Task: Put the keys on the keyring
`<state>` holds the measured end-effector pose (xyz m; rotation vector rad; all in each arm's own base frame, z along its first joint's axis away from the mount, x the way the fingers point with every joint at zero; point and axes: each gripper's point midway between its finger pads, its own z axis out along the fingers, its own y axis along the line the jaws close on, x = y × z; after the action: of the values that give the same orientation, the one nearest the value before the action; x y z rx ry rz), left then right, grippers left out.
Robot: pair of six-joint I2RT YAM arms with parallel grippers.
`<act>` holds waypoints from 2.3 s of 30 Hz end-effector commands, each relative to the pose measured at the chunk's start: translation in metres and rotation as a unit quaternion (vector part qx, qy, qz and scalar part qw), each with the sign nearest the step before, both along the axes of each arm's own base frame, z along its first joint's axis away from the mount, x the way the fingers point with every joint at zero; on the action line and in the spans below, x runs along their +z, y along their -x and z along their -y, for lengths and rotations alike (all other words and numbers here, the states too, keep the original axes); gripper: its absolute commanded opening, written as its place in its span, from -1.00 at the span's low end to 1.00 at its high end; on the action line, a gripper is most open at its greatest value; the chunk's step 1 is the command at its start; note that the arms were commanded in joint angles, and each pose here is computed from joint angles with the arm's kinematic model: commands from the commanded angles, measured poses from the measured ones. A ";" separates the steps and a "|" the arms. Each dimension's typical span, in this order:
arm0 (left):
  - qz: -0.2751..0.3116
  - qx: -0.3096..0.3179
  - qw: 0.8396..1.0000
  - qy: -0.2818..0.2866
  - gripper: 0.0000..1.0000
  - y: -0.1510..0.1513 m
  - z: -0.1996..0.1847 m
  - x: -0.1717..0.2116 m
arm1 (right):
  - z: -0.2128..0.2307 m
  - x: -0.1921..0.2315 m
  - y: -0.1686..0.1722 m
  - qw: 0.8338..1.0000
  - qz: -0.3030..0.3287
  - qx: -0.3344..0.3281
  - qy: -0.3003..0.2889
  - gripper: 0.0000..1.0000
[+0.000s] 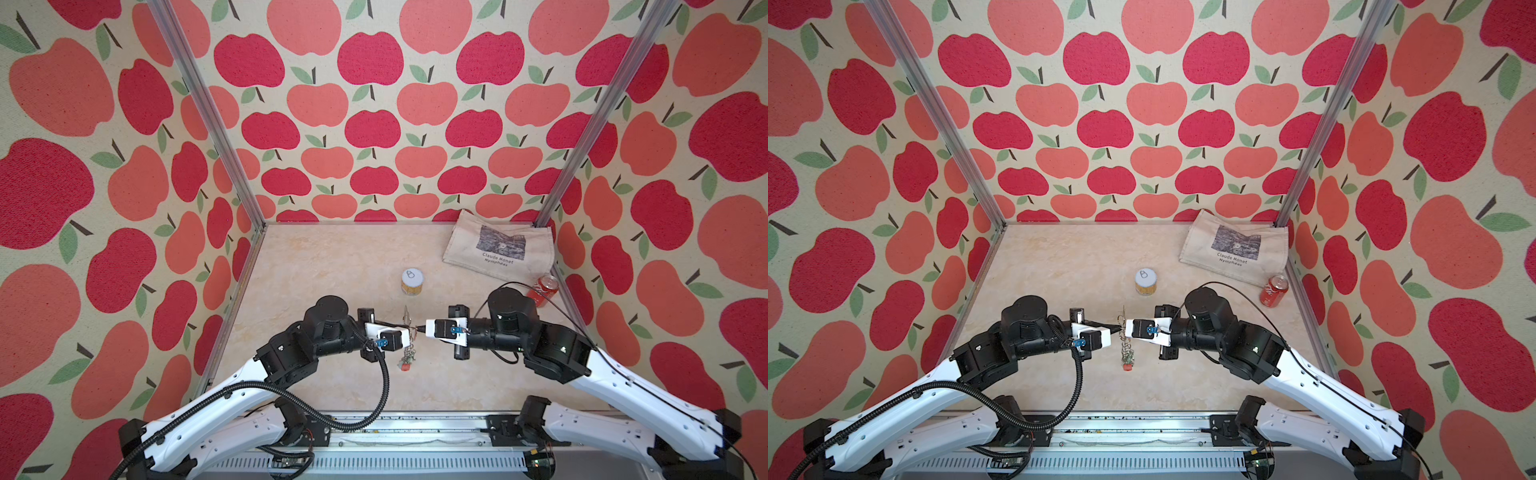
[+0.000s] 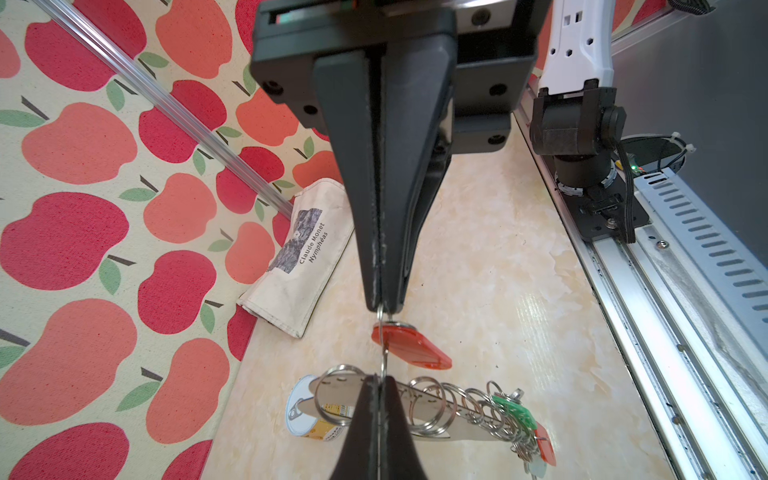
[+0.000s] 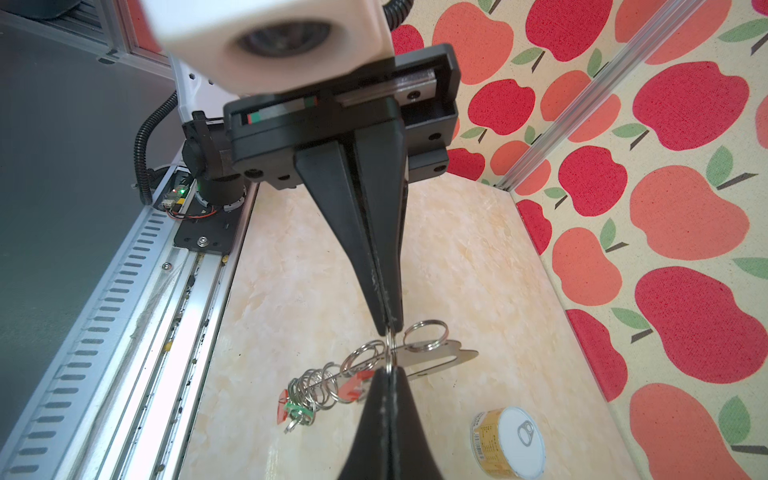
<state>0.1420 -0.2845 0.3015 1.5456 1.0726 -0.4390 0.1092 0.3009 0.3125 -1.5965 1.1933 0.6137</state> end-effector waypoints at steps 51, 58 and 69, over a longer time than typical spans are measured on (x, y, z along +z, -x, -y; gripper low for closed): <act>0.013 -0.015 0.999 0.043 -1.00 0.010 0.000 0.031 | -0.008 -0.012 0.006 0.999 0.009 0.016 0.041 -1.00; 0.000 -0.007 0.999 0.036 -1.00 0.006 0.002 0.028 | -0.007 -0.009 0.009 0.999 0.016 0.021 0.035 -1.00; -0.022 -0.005 0.999 0.029 -1.00 0.002 0.004 0.024 | -0.007 -0.003 0.012 0.999 0.019 0.024 0.024 -1.00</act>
<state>0.1408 -0.2855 0.2975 1.5439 1.1319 -0.4828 0.1097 0.3055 0.2981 -1.6653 1.2085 0.5429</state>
